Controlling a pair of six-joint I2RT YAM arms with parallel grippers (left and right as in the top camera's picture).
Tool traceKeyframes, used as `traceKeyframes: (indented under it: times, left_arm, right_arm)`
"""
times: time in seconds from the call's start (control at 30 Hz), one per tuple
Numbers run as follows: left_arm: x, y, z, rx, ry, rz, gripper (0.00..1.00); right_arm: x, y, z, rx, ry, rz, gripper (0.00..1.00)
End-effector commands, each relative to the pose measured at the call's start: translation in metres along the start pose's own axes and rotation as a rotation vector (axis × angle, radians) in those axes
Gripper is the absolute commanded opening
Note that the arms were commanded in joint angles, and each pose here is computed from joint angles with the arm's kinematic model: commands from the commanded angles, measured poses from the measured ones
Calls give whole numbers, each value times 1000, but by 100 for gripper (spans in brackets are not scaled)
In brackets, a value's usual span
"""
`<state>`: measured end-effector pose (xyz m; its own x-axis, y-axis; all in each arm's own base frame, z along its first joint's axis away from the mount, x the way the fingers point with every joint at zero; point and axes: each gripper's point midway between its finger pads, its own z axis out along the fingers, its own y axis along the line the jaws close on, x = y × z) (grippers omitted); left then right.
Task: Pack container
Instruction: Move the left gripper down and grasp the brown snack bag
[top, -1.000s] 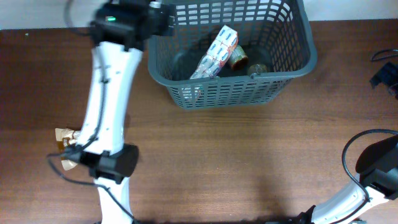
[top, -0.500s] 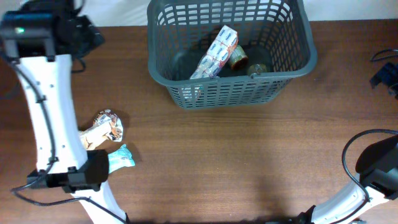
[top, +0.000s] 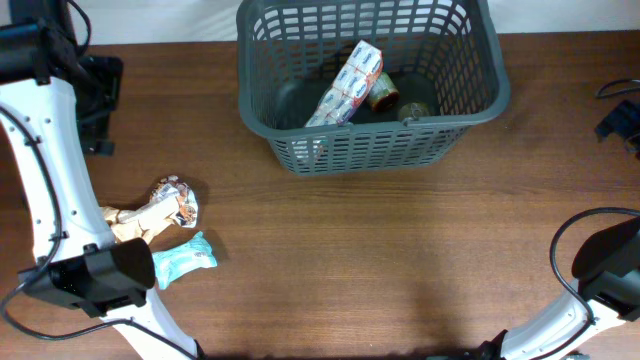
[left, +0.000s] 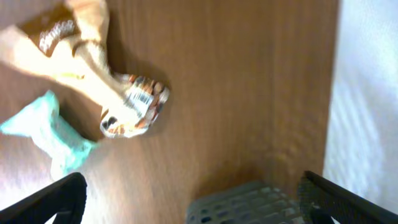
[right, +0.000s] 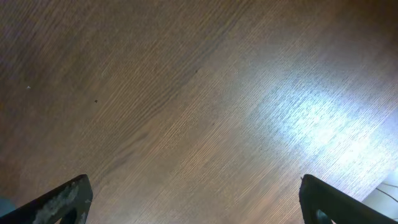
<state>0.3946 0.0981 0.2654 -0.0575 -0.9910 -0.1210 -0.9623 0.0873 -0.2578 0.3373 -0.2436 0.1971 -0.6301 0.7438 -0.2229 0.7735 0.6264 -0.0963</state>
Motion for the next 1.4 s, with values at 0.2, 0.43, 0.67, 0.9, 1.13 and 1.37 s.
traceKeyframes:
  times: [0.2, 0.43, 0.67, 0.9, 1.13, 1.37]
  left_arm:
    - [12, 47, 53, -238, 97, -345, 100]
    - [13, 76, 120, -345, 102, -374, 100]
    - [7, 100, 155, -400, 33, -337, 100]
    - [-10, 111, 160, -428, -78, -313, 100]
    - [-8, 112, 171, -419, -75, -318, 100]
    - [2, 122, 202, -399, -51, -325, 100]
  right_arm:
    - [0, -2, -3, -4, -7, 0, 99]
    - [0, -2, -3, -4, -7, 0, 99]
    - [0, -2, -3, -4, -7, 0, 99]
    - [0, -2, -3, -4, -7, 0, 99]
    - [0, -2, -3, -4, -7, 0, 99]
    - [0, -2, -3, -4, -7, 0, 99]
